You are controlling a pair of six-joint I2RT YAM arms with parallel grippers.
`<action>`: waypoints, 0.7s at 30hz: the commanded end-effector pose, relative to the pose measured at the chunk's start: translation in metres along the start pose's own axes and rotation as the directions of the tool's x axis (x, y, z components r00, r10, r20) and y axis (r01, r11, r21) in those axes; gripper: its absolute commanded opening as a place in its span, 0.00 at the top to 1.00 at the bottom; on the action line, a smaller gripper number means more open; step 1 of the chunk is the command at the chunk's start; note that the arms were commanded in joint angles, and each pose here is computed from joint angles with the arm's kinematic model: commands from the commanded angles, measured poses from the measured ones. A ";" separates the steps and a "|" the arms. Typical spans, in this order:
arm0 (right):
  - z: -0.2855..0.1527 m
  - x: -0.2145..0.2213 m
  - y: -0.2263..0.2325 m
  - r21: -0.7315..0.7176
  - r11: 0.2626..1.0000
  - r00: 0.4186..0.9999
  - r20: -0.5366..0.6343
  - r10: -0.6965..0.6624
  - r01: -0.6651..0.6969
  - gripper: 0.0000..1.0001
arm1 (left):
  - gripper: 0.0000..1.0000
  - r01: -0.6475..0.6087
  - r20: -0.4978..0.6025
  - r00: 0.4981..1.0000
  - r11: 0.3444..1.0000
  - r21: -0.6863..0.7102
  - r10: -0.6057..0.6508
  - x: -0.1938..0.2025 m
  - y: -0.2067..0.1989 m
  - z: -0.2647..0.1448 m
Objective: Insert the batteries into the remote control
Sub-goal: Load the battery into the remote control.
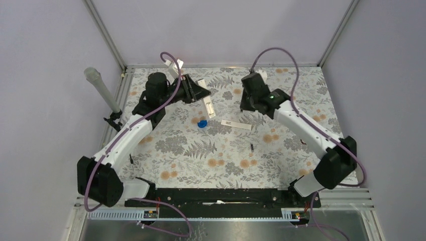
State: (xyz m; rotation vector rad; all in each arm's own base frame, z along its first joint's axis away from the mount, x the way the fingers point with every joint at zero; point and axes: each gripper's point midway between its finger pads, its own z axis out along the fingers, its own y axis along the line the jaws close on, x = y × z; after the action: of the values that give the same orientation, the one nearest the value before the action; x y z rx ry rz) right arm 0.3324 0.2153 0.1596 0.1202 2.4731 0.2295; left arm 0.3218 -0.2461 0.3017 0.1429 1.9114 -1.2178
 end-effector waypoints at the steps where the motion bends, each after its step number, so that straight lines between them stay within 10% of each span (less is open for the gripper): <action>1: -0.071 -0.083 0.017 -0.104 0.994 0.962 0.267 0.057 -0.031 0.87 | 1.00 -0.059 0.113 0.993 0.972 0.226 0.034 -0.053 -0.059 0.011; 12: -0.219 -0.145 0.100 -0.598 0.767 0.849 0.510 0.139 0.233 0.85 | 1.00 0.214 -0.037 0.972 0.818 0.533 -0.230 -0.082 -0.117 0.022; 21: -0.217 -0.133 0.119 -0.626 0.703 0.864 0.503 0.034 0.337 0.86 | 1.00 0.234 -0.043 0.968 0.823 0.517 -0.247 -0.074 -0.109 0.032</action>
State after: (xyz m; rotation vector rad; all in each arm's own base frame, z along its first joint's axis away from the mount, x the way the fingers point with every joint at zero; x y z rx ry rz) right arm 0.3132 0.2689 0.4191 -0.2096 1.7822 0.8952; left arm 0.3490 -0.3030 0.3966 0.0677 1.6721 -1.8511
